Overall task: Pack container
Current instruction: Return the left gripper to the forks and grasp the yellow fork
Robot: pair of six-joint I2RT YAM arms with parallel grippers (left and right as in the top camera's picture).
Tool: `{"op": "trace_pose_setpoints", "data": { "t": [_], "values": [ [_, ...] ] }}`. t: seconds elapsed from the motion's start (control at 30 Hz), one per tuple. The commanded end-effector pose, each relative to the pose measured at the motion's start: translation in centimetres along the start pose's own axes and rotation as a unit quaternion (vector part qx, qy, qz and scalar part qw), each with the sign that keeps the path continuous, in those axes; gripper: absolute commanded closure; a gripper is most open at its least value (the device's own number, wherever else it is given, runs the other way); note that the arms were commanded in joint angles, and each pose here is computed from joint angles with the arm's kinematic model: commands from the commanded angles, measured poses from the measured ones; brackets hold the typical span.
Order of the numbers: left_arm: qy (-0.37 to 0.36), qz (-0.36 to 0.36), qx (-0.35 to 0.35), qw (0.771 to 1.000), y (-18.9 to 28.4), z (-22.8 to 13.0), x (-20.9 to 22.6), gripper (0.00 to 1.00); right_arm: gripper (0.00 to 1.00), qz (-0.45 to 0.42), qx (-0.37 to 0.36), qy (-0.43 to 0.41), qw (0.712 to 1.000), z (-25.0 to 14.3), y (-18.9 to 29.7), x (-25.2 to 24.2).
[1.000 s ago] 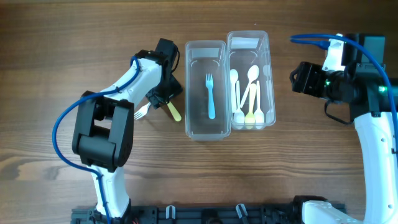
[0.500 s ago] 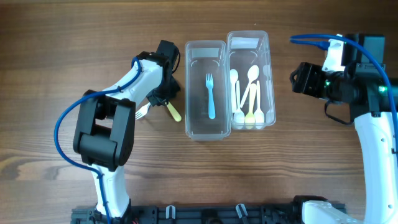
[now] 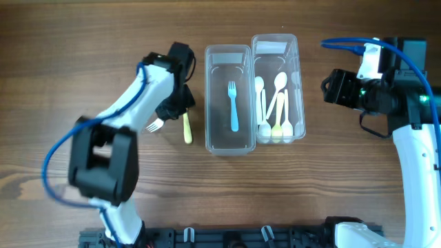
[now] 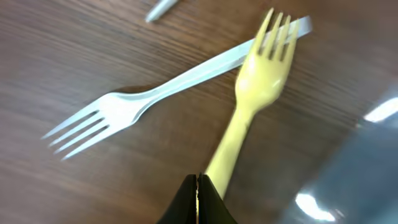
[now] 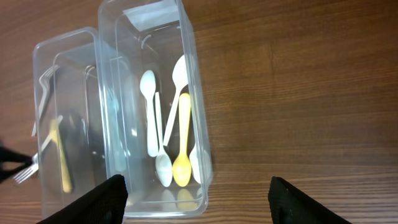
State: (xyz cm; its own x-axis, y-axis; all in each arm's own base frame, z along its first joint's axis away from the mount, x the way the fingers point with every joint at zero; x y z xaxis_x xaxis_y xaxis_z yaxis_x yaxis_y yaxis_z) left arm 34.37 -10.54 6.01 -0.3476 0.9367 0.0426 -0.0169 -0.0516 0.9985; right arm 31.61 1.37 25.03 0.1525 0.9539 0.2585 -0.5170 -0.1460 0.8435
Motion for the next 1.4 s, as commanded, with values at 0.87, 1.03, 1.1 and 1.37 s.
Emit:
{"op": "trace_pose_setpoints", "data": {
  "t": [0.87,1.03,1.1,1.37],
  "values": [
    [-0.15,0.037,-0.034,0.987,-4.0,-1.4,-2.0,0.5,0.28,0.005,0.011,0.004,1.0,-0.4,-0.5,0.0],
    [-0.149,0.036,-0.037,0.987,-4.5,-1.2,-2.2,0.51,0.28,0.005,0.012,0.004,1.0,-0.4,-0.5,0.0],
    [-0.148,0.034,-0.039,0.988,-4.9,-1.1,-2.4,0.54,0.28,0.005,0.012,0.004,1.0,-0.4,-0.5,0.0],
    [-0.15,0.044,-0.022,0.987,-7.4,-2.4,-1.2,0.57,0.29,0.005,0.012,0.004,1.0,-0.4,-0.5,0.0]
  ]
}}
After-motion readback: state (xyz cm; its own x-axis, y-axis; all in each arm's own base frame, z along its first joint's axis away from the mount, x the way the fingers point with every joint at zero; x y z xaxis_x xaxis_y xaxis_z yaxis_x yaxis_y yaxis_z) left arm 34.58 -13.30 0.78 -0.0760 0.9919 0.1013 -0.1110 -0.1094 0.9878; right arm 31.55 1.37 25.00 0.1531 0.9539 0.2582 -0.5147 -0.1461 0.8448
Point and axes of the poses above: each gripper's point midway between its finger pads, its own y axis back along the fingers, its own x axis along the line the jaws close on, z = x × y, the point moved 1 cm from there along y, back along the fingers, and after that the axes turned 2 degrees about -y, right-handed, at the moved point
